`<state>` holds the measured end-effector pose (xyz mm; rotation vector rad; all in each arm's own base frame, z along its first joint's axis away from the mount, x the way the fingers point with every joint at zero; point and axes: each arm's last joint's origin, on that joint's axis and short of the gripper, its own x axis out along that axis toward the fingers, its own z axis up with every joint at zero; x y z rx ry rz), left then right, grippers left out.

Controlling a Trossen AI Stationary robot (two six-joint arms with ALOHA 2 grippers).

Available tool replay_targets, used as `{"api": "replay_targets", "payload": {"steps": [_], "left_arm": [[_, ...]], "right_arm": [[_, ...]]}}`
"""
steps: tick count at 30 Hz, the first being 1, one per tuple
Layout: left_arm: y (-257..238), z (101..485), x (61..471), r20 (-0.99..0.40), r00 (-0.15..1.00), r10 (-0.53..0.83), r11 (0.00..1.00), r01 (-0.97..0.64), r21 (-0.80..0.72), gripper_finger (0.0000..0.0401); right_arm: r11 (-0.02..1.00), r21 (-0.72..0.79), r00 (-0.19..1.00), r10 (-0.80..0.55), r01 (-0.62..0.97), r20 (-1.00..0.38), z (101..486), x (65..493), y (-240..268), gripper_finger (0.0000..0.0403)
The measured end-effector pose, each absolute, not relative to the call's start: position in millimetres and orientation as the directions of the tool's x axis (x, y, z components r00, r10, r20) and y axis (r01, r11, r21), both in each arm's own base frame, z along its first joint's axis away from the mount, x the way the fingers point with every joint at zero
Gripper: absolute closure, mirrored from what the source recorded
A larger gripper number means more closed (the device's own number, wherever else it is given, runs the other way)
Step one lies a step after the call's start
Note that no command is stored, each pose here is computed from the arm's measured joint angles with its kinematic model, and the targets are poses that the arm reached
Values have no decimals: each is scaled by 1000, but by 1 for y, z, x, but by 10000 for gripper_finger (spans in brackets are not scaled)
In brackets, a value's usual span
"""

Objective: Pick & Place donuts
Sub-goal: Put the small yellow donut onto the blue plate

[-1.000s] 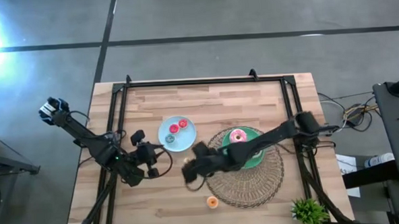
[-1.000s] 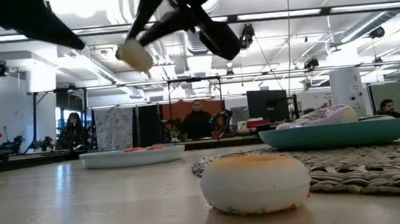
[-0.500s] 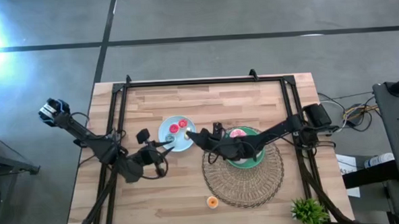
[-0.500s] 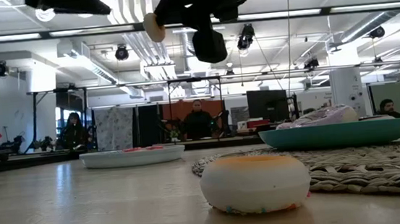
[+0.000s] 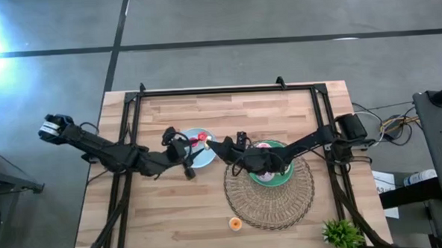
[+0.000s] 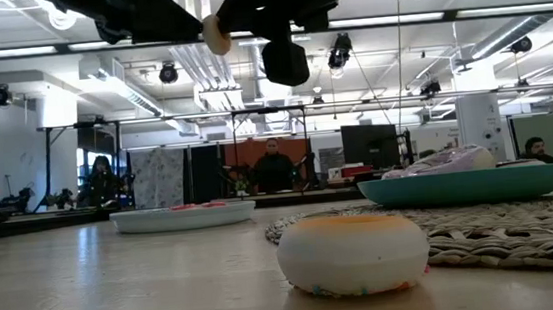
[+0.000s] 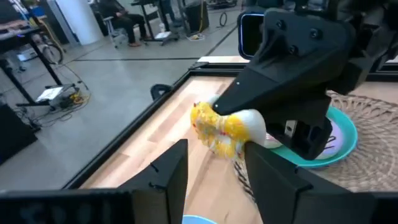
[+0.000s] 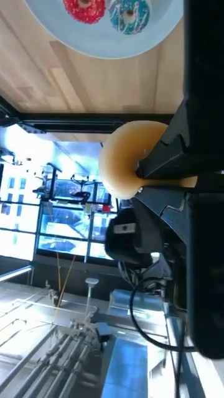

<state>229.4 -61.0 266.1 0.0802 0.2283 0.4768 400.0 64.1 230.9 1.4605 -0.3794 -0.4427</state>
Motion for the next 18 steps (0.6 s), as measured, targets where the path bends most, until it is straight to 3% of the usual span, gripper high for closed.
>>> {"api": "replay_targets", "payload": {"steps": [9, 18], "left_arm": [[-60, 260, 237, -219, 879, 424, 905, -417, 80, 268], [-60, 253, 251, -211, 838, 504, 863, -494, 101, 268]], "right_arm": [[45, 998, 855, -519, 48, -18, 233, 402, 57, 391], [45, 998, 855, -518, 41, -11, 235, 403, 56, 390]]}}
